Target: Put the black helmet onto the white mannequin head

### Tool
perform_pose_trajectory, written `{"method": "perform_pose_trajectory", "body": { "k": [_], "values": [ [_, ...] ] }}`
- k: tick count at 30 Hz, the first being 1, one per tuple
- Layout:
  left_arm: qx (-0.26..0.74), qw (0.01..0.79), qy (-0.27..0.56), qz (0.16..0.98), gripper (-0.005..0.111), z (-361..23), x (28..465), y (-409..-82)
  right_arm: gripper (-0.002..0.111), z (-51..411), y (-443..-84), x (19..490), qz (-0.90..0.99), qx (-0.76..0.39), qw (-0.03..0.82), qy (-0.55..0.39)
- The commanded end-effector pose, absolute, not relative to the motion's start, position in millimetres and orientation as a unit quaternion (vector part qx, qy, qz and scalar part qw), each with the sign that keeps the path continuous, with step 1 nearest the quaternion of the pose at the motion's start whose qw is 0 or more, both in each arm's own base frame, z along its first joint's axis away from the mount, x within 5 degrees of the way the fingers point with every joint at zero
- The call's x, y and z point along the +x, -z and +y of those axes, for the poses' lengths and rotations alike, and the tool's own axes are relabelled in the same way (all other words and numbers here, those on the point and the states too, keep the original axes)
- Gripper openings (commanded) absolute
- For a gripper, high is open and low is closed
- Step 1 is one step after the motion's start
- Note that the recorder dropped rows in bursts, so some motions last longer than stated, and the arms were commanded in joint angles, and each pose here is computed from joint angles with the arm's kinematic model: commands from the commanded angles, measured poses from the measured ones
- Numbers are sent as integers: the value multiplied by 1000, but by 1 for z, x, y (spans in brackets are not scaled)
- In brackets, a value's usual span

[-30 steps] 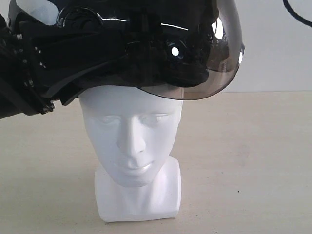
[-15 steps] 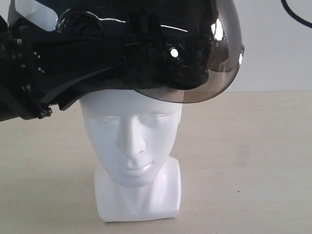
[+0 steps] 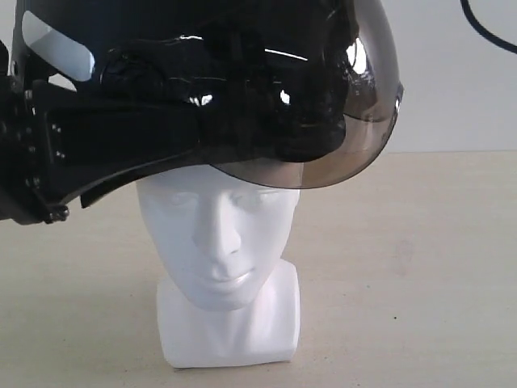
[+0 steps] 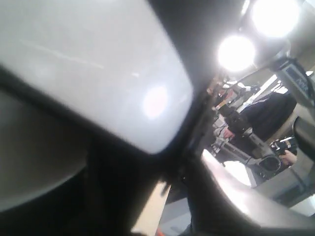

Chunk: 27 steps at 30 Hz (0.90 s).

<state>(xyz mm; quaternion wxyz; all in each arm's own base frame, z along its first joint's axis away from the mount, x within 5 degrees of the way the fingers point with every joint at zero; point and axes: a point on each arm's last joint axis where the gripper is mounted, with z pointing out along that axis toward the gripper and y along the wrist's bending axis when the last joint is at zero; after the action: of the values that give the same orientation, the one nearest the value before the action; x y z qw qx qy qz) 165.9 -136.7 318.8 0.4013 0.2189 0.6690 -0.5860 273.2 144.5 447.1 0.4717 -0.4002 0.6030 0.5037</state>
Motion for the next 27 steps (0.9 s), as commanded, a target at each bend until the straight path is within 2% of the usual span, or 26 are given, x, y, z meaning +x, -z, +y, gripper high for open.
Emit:
{"method": "perform_pose_trajectory", "body": {
  "k": [1,9,27],
  "values": [
    [298,363,626,623,39,-132,139,-332,0,148,-430,278,628,-419,445,-481],
    [297,329,603,664,39,-128,140,-322,0,148,-430,278,628,-420,444,-482],
    [298,308,596,679,39,-128,139,-318,0,148,-430,276,629,-419,437,-487]
  ]
}}
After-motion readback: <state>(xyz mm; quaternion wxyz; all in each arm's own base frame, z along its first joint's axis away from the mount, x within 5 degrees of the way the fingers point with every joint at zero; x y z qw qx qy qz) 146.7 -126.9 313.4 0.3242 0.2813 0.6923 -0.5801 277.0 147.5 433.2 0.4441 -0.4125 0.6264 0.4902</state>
